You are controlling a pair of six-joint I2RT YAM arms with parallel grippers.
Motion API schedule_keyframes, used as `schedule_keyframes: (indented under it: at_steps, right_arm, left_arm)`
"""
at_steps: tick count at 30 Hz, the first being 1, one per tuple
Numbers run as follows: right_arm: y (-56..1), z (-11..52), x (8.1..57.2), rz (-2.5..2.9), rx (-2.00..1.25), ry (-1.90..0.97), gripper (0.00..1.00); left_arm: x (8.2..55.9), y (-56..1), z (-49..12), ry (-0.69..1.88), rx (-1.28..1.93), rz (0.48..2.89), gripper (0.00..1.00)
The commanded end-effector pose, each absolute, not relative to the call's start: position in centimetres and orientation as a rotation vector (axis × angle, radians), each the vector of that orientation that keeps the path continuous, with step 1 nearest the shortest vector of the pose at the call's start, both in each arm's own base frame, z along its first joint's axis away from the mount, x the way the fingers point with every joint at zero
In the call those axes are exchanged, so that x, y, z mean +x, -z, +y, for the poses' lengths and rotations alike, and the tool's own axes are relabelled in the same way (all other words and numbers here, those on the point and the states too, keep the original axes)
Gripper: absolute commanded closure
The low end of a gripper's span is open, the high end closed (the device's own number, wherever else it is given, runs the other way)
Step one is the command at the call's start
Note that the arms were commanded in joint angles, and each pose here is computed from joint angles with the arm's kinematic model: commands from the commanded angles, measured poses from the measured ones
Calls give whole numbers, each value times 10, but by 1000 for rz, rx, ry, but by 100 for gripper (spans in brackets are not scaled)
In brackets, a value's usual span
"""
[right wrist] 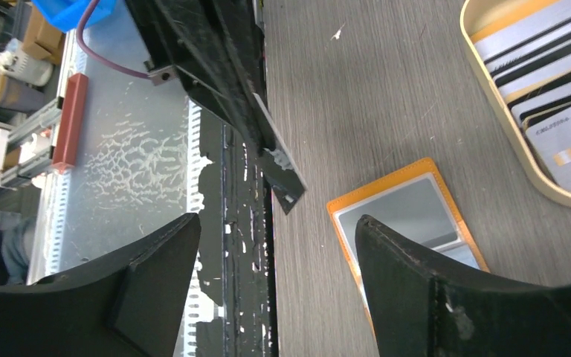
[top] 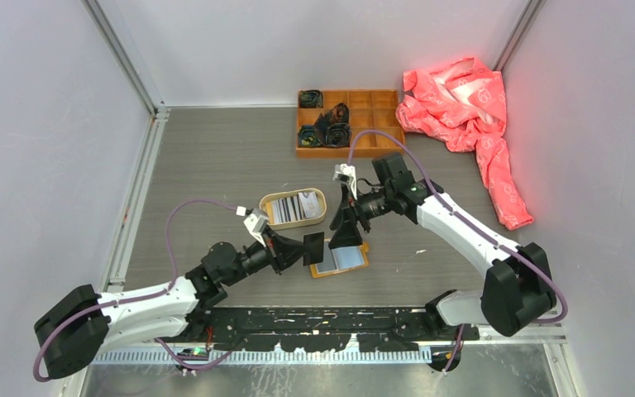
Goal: Put the credit cards into the card holder
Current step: Pick up the credit card from the storage box.
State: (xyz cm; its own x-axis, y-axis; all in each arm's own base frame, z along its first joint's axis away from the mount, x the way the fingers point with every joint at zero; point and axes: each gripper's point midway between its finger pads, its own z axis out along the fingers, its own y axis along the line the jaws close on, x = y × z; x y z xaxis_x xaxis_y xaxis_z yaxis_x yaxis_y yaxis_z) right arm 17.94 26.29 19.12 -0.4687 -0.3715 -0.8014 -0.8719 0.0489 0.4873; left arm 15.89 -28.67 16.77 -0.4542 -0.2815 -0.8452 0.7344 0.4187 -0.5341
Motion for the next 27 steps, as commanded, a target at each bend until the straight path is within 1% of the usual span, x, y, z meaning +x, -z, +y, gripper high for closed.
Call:
schedule_keyframes:
  at_steps: [1, 10, 15, 22, 25, 27]
  right_arm:
    - [-184, 271, 187, 1899, -1220, -1424, 23]
    - [-211, 282, 164, 1749, -1257, -1581, 46]
    - [-220, 284, 163, 1714, -1243, -1599, 57]
    - [-230, 285, 161, 1698, -1234, -1619, 77]
    - [-232, 285, 161, 1698, -1231, -1626, 83]
    - [-233, 284, 160, 1696, -1231, -1627, 85]
  left_arm:
    - [161, -221, -287, 1289, 378, 1427, 100]
    - [156, -229, -289, 1346, 366, 1400, 100]
    - [154, -232, -294, 1383, 373, 1387, 100]
    - [154, -230, -297, 1397, 371, 1389, 100]
    - [154, -230, -297, 1399, 372, 1389, 100]
    - [154, -229, -298, 1398, 372, 1395, 100]
